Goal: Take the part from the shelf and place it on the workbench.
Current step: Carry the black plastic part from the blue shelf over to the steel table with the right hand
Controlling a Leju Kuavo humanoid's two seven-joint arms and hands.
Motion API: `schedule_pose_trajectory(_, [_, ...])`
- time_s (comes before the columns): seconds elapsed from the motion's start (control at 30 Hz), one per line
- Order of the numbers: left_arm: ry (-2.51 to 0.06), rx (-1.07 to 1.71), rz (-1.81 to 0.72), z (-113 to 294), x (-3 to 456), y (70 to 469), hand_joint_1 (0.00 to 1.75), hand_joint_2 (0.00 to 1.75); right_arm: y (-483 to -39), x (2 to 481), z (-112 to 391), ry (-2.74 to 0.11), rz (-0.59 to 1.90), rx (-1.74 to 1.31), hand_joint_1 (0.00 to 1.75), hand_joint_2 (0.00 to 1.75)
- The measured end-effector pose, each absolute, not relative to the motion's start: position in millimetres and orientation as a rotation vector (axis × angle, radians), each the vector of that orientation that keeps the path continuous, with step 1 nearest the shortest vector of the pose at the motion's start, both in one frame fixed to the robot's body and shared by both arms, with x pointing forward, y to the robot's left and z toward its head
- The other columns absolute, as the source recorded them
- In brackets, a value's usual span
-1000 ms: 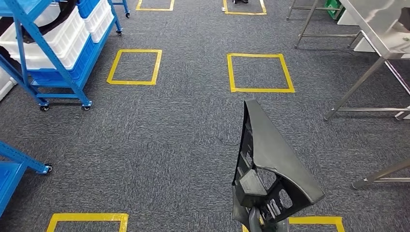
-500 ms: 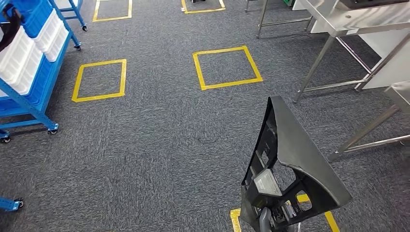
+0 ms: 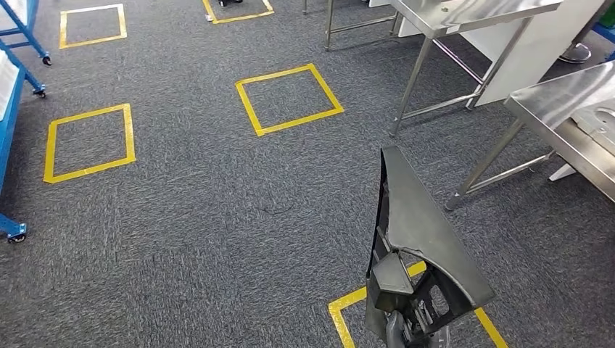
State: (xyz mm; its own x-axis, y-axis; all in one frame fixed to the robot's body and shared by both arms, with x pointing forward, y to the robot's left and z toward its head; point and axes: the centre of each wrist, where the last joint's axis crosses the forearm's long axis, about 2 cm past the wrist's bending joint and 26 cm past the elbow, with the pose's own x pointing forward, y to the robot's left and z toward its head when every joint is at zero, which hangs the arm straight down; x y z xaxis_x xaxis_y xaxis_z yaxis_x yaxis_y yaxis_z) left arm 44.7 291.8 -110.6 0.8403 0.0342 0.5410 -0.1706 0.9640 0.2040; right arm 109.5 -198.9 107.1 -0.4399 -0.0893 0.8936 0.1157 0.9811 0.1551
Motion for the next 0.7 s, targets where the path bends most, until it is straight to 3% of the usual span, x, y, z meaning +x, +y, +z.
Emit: schedule_pose_trajectory(0.7, [-0.577, 0.275, 0.141, -110.6, 44.4, 295.5, 0.00, 0.00, -197.6, 111.3, 108.6, -2.022, -0.207, -0.044, 1.75, 1.75])
